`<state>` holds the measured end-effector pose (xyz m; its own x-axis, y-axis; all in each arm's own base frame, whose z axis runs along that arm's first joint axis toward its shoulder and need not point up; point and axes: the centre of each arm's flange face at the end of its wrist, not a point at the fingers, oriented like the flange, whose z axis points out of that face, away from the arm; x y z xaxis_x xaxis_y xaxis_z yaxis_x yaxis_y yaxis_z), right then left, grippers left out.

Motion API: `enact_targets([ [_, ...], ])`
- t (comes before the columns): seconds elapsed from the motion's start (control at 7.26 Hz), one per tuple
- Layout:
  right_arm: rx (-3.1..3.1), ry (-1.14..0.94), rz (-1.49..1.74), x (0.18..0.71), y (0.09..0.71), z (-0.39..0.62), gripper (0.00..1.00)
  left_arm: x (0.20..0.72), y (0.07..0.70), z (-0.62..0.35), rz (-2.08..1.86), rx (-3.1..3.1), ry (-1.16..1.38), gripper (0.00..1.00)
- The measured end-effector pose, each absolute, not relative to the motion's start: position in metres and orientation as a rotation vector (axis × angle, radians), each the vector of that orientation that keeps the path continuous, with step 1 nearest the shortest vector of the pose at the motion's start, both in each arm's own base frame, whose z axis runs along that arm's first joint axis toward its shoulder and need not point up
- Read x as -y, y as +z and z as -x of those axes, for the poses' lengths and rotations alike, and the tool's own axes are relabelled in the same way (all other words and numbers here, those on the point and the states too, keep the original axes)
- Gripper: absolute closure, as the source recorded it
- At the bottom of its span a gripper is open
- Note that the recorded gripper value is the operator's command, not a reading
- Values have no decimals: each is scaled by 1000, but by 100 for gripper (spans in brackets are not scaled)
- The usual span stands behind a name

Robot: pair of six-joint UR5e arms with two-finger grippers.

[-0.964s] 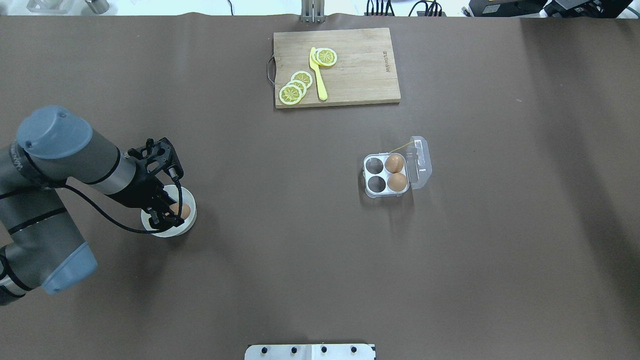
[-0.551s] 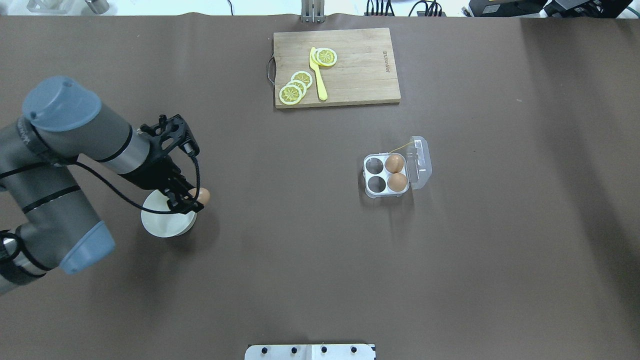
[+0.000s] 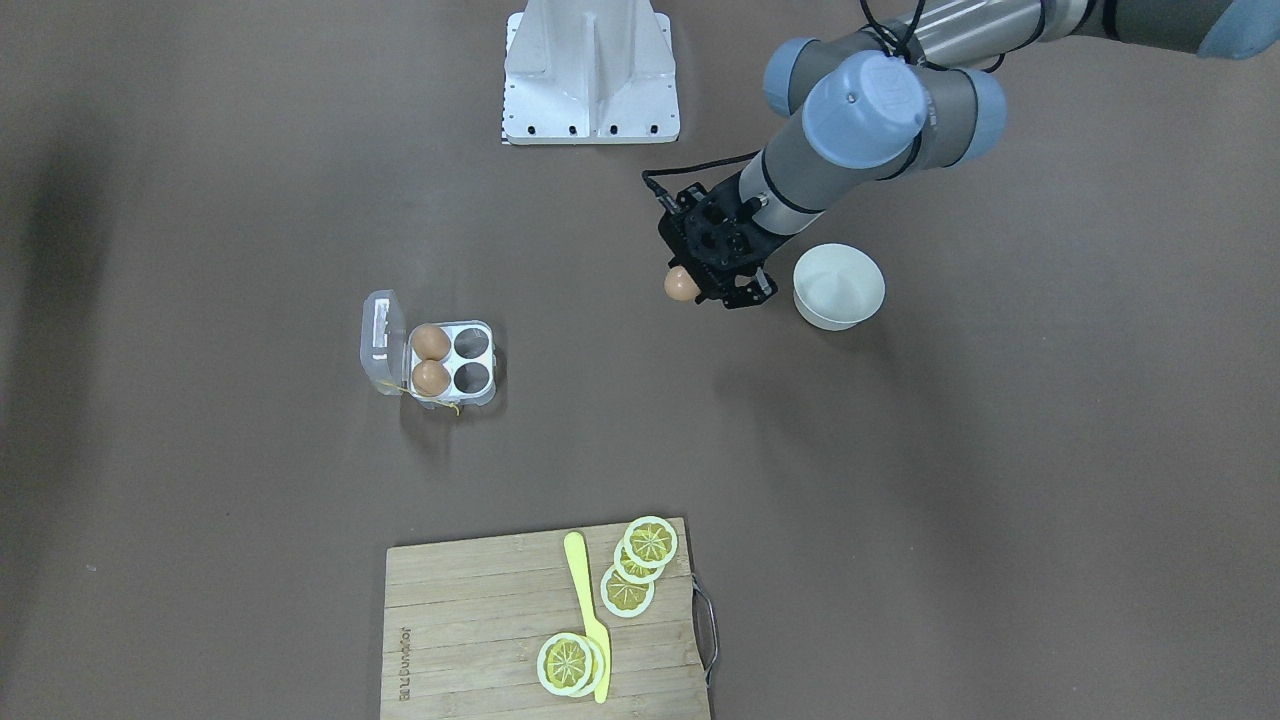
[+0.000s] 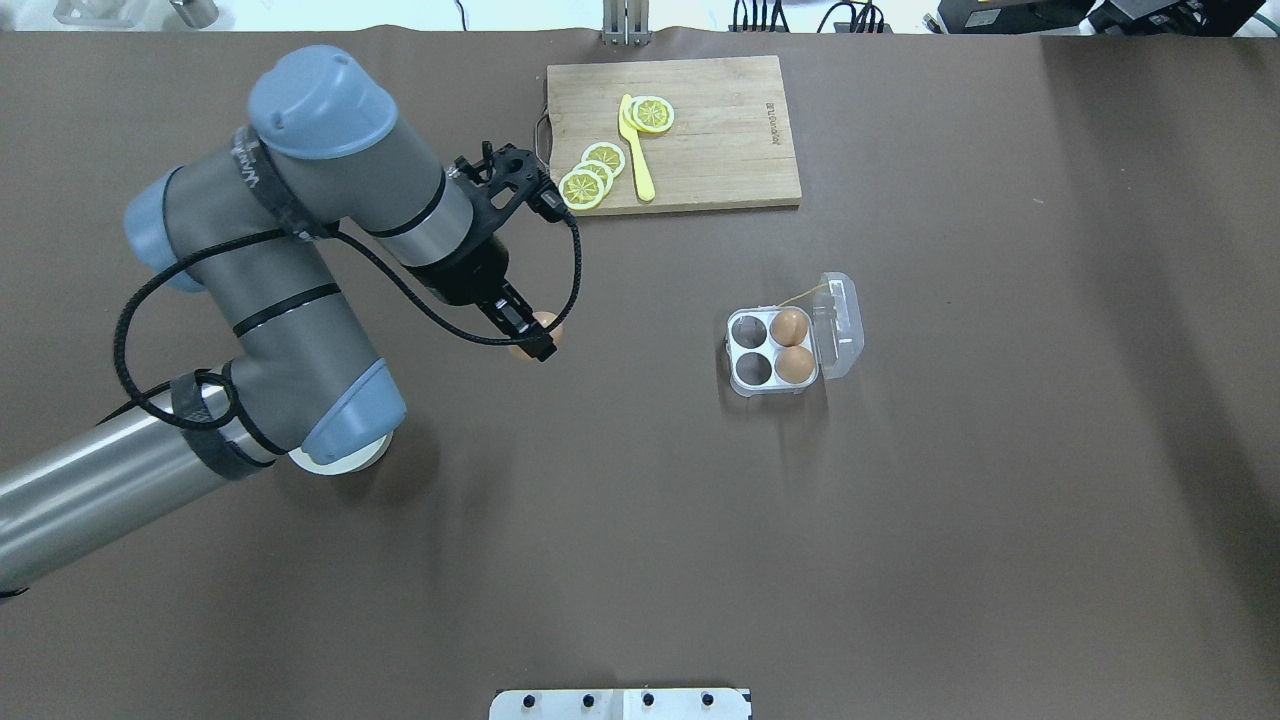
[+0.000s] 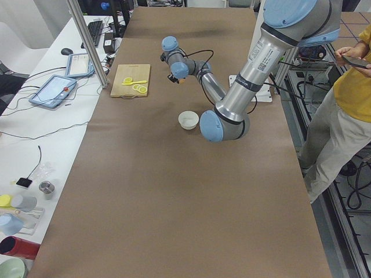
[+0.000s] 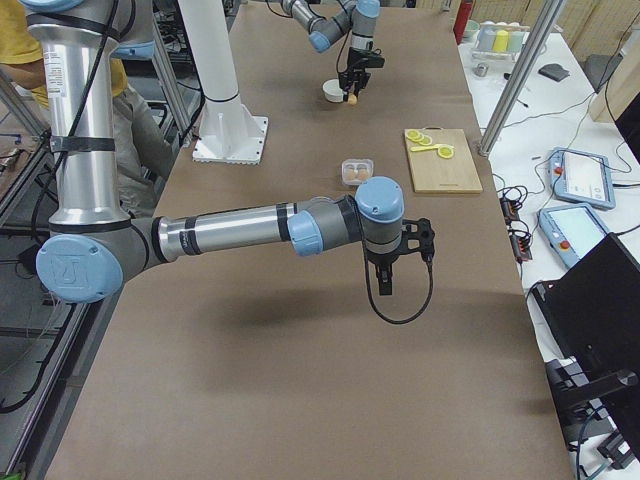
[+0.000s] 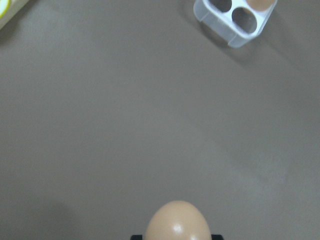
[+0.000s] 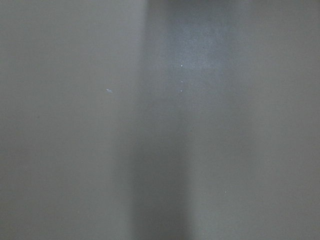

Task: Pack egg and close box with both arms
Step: 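Lift the egg with the left gripper and carry it to the egg box, then lower the egg into the empty cup and open the left gripper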

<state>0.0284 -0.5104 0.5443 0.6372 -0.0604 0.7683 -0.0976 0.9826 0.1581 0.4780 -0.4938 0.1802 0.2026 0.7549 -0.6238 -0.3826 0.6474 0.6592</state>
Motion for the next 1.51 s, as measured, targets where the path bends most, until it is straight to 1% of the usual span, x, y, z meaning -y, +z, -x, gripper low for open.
enact_targets([
  [0.28, 882, 21, -191, 510, 545, -28, 0, 507, 141, -517, -409, -1131, 792, 74],
  [0.69, 880, 20, -187, 510, 546, -27, 0, 501, 92, -599, -508, -1123, 722, 74],
  [0.96, 879, 17, -185, 511, 547, -25, 0, 503, 63, -627, -526, -1116, 697, 74],
  [1.24, 879, 16, -183, 511, 547, -24, 0, 502, 55, -646, -525, -1093, 686, 74],
  [1.51, 878, 16, -184, 512, 547, -24, 0, 496, 69, -662, -511, -1066, 686, 74],
])
